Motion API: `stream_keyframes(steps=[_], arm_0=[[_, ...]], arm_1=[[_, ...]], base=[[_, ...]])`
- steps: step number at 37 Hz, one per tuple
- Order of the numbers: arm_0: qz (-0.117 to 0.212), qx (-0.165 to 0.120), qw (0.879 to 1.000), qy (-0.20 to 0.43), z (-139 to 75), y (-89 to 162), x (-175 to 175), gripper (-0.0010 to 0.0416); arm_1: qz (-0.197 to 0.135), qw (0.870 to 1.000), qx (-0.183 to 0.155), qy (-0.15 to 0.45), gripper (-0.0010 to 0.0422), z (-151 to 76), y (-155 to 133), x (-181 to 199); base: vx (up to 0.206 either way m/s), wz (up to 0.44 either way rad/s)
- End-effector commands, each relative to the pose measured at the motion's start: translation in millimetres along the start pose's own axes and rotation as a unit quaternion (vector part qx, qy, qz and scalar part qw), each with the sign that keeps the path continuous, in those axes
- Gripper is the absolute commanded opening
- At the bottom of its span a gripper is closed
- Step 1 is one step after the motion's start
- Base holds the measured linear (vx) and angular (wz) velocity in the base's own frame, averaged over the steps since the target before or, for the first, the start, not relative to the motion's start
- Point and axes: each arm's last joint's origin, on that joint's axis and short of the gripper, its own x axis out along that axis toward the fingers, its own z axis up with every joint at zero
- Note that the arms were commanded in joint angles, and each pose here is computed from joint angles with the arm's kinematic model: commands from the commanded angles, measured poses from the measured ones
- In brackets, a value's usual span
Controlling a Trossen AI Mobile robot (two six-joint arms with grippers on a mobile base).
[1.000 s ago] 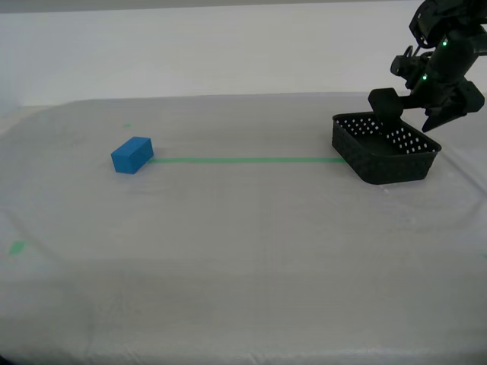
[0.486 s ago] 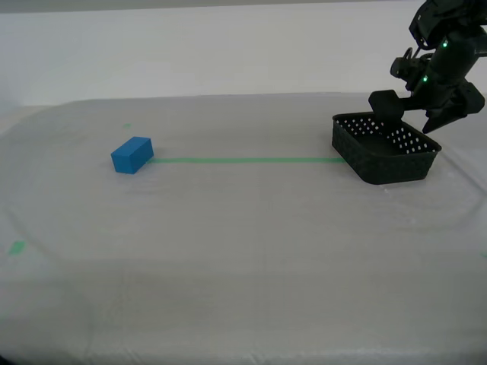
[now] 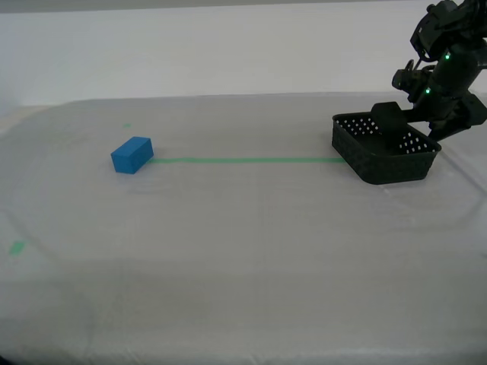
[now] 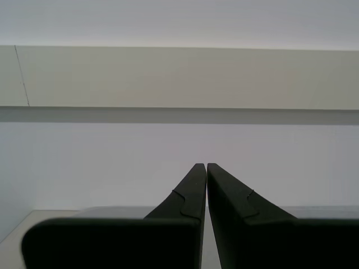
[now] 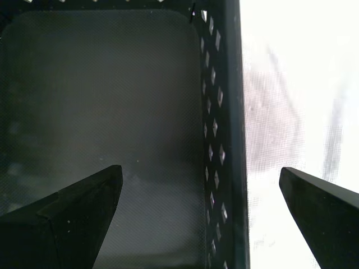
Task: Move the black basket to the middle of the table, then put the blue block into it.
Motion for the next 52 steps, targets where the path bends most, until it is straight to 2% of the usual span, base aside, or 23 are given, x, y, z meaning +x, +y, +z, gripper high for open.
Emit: stream_keyframes(steps=[1, 22, 27, 38, 52], arm_0=[[0.006, -0.014, 1.000, 0.001, 0.3, 0.6, -0.9, 0.0393], [-0.003, -0.011, 1.000, 0.003, 0.3, 0.1, -1.7, 0.0393], [-0.003, -0.010, 1.000, 0.003, 0.3, 0.1, -1.7, 0.0375], [-0.003, -0.008, 1.000, 0.006, -0.2, 0.1, -1.6, 0.0266], [-0.002, -0.007, 1.000, 0.009, -0.9, 0.2, -1.7, 0.0056]], arm_1=[[-0.001, 1.000, 0.001, -0.003, 0.0000, 0.7, -0.1, 0.0], [-0.001, 1.000, 0.001, -0.003, 0.0000, 0.7, -0.1, 0.0], [-0.001, 1.000, 0.001, -0.003, 0.0000, 0.7, -0.1, 0.0], [-0.001, 1.000, 0.001, -0.003, 0.0000, 0.7, -0.1, 0.0], [-0.001, 1.000, 0.001, -0.003, 0.0000, 0.7, -0.1, 0.0]], base=[[0.000, 0.000], [0.000, 0.000], [0.000, 0.000], [0.000, 0.000], [0.000, 0.000]])
